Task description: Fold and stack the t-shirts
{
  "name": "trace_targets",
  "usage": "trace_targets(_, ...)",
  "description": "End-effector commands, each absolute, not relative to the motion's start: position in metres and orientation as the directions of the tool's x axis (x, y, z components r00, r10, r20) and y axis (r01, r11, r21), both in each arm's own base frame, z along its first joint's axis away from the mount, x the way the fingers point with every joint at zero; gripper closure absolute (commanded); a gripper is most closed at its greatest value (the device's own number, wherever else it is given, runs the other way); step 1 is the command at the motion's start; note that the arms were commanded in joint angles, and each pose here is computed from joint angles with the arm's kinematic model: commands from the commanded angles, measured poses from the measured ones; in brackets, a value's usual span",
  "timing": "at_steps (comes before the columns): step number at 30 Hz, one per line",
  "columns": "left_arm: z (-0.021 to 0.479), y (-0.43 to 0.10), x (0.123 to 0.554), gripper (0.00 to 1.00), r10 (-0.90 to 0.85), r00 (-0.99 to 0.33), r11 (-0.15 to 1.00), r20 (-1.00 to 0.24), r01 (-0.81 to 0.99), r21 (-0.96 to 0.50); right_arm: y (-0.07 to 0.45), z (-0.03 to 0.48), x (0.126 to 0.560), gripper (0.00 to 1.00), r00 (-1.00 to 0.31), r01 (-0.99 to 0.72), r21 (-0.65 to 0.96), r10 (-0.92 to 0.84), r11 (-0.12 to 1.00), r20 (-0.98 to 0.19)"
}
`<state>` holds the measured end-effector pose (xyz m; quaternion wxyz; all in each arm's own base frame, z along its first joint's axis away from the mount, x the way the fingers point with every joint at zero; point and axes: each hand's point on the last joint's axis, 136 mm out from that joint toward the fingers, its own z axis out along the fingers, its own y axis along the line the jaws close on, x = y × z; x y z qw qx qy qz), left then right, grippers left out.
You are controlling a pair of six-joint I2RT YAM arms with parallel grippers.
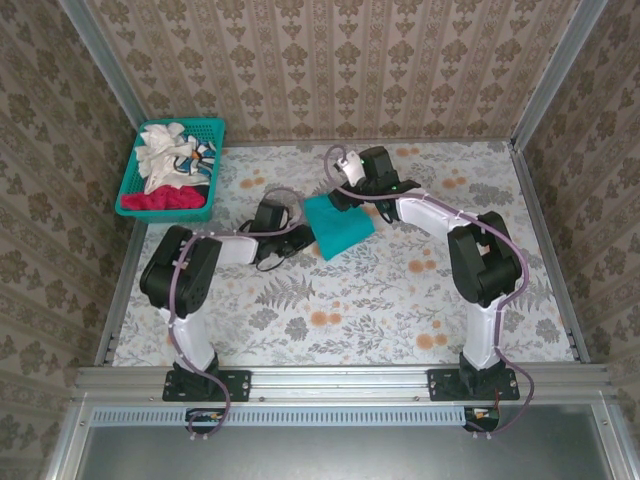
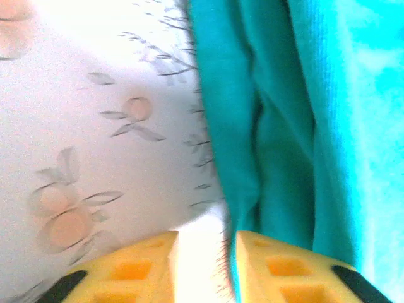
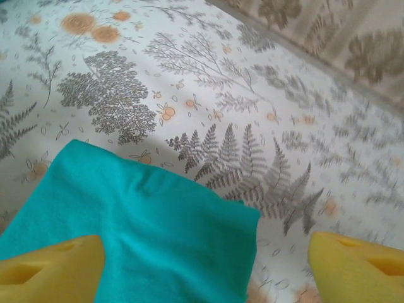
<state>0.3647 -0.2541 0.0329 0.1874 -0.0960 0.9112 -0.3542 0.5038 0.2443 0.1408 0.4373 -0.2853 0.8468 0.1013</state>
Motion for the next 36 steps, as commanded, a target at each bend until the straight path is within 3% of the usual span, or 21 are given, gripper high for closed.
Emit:
trace_targets(1,0.038,-0.227,0.359,0.63,-0.329,-0.889,0.797,-0.318,-0.081,-0.599,0.234,0.117,0.493,0.21,-0.648,-0.42,0.124,-0.201,0.899,-0.735)
trace_targets(9,0.086,-0.242,0.369,0.38,-0.273,-0.857,0.813,-0.438,0.038,-0.581,0.212,0.053,0.466,0.46,-0.833,-0.205,0.269,-0.023,0.941,-0.553)
trace_targets(13,0.091,-0.252,0.375,0.34,-0.259,-0.857,0.804,-0.445,0.064,-0.591,0.203,0.037,0.447,0.6,-0.858,-0.129,0.3,0.045,0.945,-0.511)
trace_targets(18,0.089,-0.261,0.38,0.34,-0.239,-0.868,0.793,-0.435,0.084,-0.604,0.191,0.023,0.411,0.69,-0.877,-0.02,0.36,0.157,0.933,-0.455)
trace_targets(23,0.087,-0.273,0.382,0.33,-0.209,-0.882,0.781,-0.422,0.109,-0.615,0.197,0.047,0.39,0.63,-0.862,-0.047,0.42,0.175,0.907,-0.476)
trace_targets(27,0.093,-0.281,0.386,0.32,-0.194,-0.877,0.772,-0.439,0.14,-0.62,0.188,0.081,0.403,0.39,-0.802,-0.098,0.369,0.146,0.924,-0.58)
trace_targets(30,0.101,-0.285,0.391,0.32,-0.186,-0.865,0.766,-0.467,0.17,-0.62,0.176,0.097,0.416,0.31,-0.759,-0.064,0.378,0.2,0.924,-0.619)
trace_targets(33,0.101,-0.289,0.399,0.32,-0.171,-0.86,0.772,-0.481,0.186,-0.608,0.168,0.099,0.43,0.29,-0.744,0.004,0.437,0.295,0.9,-0.6)
trace_targets(36,0.09,-0.299,0.408,0.46,-0.144,-0.88,0.772,-0.453,0.186,-0.608,0.172,0.093,0.443,0.38,-0.757,0.024,0.447,0.308,0.894,-0.576)
